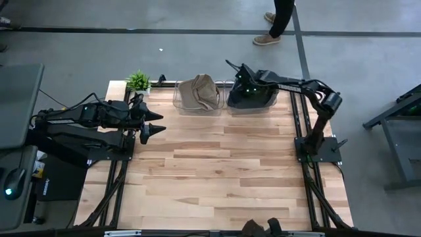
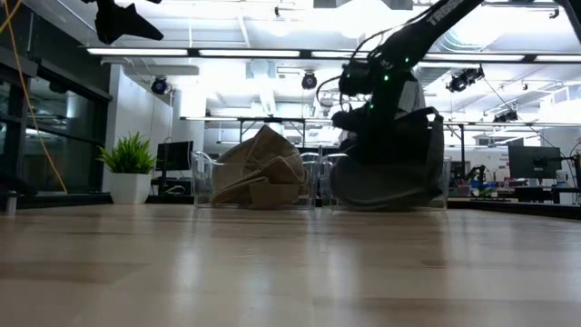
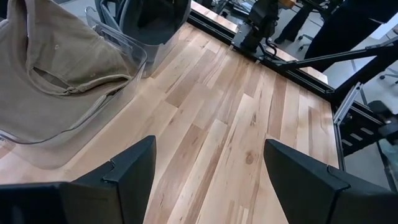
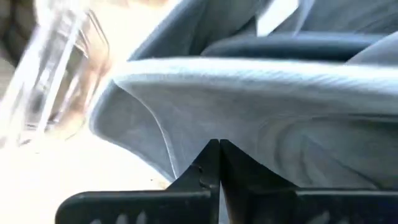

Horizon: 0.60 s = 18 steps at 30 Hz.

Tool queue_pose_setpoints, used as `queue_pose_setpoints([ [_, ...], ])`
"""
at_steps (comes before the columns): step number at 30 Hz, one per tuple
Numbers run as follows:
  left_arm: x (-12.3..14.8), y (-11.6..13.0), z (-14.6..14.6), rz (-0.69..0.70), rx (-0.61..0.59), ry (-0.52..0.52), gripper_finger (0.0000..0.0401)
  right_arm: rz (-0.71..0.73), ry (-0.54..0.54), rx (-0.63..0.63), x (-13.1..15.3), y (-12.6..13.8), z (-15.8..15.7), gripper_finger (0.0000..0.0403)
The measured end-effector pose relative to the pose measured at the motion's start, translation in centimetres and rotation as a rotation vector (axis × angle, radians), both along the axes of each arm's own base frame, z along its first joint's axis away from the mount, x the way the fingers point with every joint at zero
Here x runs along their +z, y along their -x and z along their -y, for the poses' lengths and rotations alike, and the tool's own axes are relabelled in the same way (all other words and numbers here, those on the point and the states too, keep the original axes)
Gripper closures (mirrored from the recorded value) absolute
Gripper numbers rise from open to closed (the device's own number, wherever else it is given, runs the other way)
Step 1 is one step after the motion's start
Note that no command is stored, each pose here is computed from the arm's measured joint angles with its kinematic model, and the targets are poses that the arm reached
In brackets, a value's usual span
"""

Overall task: Pick & Place hat
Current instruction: Return to Home Position

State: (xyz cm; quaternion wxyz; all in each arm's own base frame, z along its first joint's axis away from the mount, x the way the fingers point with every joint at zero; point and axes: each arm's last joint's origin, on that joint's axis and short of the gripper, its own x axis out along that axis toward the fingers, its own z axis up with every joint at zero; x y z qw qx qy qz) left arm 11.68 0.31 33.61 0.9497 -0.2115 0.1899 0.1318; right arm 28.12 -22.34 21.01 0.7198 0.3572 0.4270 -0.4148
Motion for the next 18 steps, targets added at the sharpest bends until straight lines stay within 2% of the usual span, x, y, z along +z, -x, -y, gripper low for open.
queue_pose_setpoints([
  [9,0.0,0.0,0.0,0.001,0.0,0.002,0.0128,0.142,0.118,0.063,5.6,1.0,-2.3,0.0403],
  [18,0.3,0.7,0.0,0.034,0.012,0.015,0.0128,0.346,0.276,0.152,12.7,3.1,-7.1,0.0403],
])
